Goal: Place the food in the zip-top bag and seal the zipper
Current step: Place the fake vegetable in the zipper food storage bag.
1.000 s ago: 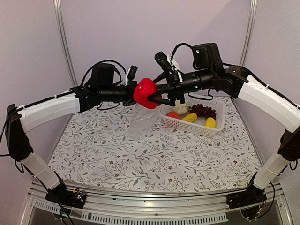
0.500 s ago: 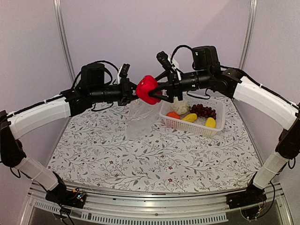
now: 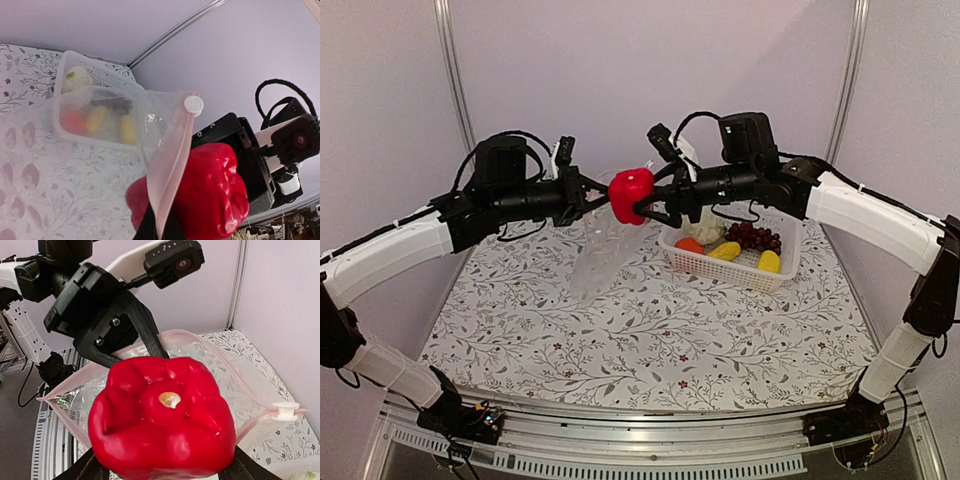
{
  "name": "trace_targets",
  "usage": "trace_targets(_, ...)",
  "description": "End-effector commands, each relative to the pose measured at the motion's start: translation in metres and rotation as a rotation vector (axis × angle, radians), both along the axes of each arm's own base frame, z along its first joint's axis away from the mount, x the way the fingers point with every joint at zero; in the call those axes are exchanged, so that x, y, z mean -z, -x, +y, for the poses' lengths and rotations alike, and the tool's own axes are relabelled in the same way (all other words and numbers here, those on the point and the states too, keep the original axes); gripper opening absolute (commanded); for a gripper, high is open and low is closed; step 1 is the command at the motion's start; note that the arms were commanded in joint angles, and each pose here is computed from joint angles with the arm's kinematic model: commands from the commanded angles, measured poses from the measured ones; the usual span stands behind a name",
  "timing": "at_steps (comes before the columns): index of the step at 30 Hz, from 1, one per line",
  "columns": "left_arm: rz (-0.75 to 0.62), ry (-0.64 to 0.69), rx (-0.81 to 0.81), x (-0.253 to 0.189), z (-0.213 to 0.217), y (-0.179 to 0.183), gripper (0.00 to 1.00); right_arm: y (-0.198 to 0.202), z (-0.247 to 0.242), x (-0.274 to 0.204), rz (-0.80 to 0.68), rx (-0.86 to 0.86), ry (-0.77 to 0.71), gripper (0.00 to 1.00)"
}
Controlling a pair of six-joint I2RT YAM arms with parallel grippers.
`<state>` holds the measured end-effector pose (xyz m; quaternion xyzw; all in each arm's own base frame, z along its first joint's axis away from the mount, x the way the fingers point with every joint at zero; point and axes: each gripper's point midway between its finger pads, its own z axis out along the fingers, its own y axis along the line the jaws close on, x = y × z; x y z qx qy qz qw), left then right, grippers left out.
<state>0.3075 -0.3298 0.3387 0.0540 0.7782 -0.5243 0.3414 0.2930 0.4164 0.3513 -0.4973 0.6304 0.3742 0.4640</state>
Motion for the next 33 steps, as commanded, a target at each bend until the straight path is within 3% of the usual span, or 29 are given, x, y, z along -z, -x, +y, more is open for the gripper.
trace_targets(1, -0.068, -0.013, -0.068, -0.013, 0.017, -0.002, 0.0, -0.022, -0.003, 0.045, 0.06, 0.107, 0.106, 0.73)
trace_targets(12, -0.028, -0.072, -0.026, 0.019, 0.003, -0.01, 0.0, -0.026, 0.014, 0.061, 0.057, 0.128, 0.182, 0.74)
trace_targets(20, -0.047, -0.193, -0.046, 0.034, 0.006, -0.014, 0.03, -0.013, 0.019, 0.044, 0.014, 0.106, 0.163, 0.68)
trace_targets(26, -0.095, -0.254, -0.057, 0.026, 0.009, -0.013, 0.03, -0.031, 0.023, 0.069, 0.071, 0.19, 0.214, 0.61)
trace_targets(33, -0.101, -0.262, -0.014, 0.028, 0.001, -0.006, 0.03, -0.051, 0.035, 0.078, 0.118, 0.251, 0.23, 0.67)
